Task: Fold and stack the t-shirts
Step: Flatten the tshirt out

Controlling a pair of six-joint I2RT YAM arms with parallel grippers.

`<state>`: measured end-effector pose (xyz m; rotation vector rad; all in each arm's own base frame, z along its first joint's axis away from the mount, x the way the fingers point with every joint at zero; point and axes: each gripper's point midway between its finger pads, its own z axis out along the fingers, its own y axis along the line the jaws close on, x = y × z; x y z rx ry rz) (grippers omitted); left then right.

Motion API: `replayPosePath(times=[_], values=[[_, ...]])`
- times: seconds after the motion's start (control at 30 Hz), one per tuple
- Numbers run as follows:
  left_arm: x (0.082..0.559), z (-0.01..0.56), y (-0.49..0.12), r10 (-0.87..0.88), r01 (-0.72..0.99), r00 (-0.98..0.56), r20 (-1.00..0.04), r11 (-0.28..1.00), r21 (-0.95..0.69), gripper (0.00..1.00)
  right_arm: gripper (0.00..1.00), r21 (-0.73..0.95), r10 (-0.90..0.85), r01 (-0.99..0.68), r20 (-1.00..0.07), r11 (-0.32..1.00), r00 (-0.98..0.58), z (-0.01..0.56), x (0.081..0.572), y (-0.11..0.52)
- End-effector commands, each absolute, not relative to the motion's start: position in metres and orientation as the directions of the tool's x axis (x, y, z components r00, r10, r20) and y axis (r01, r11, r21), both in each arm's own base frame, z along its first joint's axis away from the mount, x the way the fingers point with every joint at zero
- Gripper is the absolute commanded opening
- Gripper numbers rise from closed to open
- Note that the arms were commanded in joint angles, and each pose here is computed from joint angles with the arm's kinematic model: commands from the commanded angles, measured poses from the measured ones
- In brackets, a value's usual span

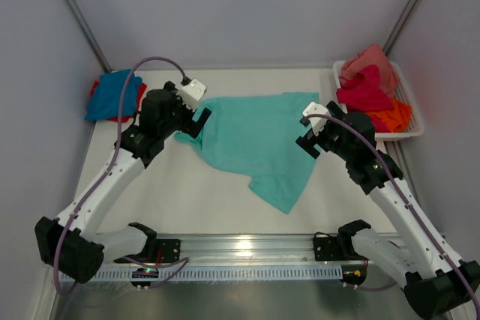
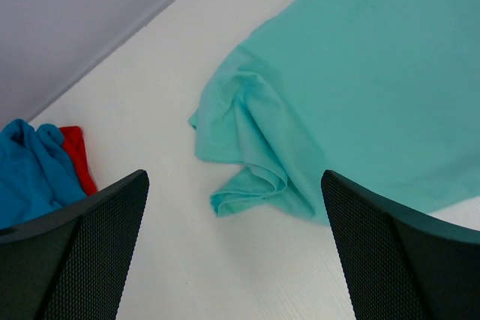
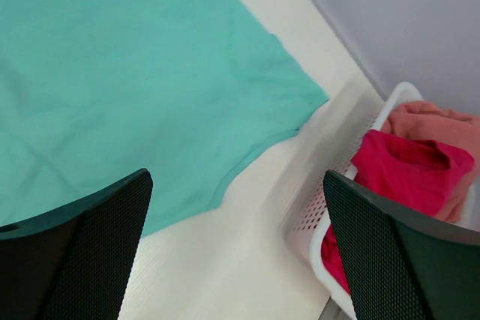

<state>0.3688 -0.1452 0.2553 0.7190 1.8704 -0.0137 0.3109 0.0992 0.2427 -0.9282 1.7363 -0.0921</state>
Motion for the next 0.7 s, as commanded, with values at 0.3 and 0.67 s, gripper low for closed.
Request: replayPosePath(times=[0.3,0.67], values=[[0.305,0.155,-0.134,0.454,0.616,-0.449,-0.77,0.781,0.102,0.99,0.96,-0.256,-0.741,-0.782,-0.573,0.568,-0.35,0.129,0.237,0.09],[0.343,0.163,-0.059,0.079,0.392,-0.604,-0.793,0.896,-0.209,0.99,0.97,-0.129,-0.459,-0.545,-0.715,0.828,-0.527,0.159,0.25,0.089]])
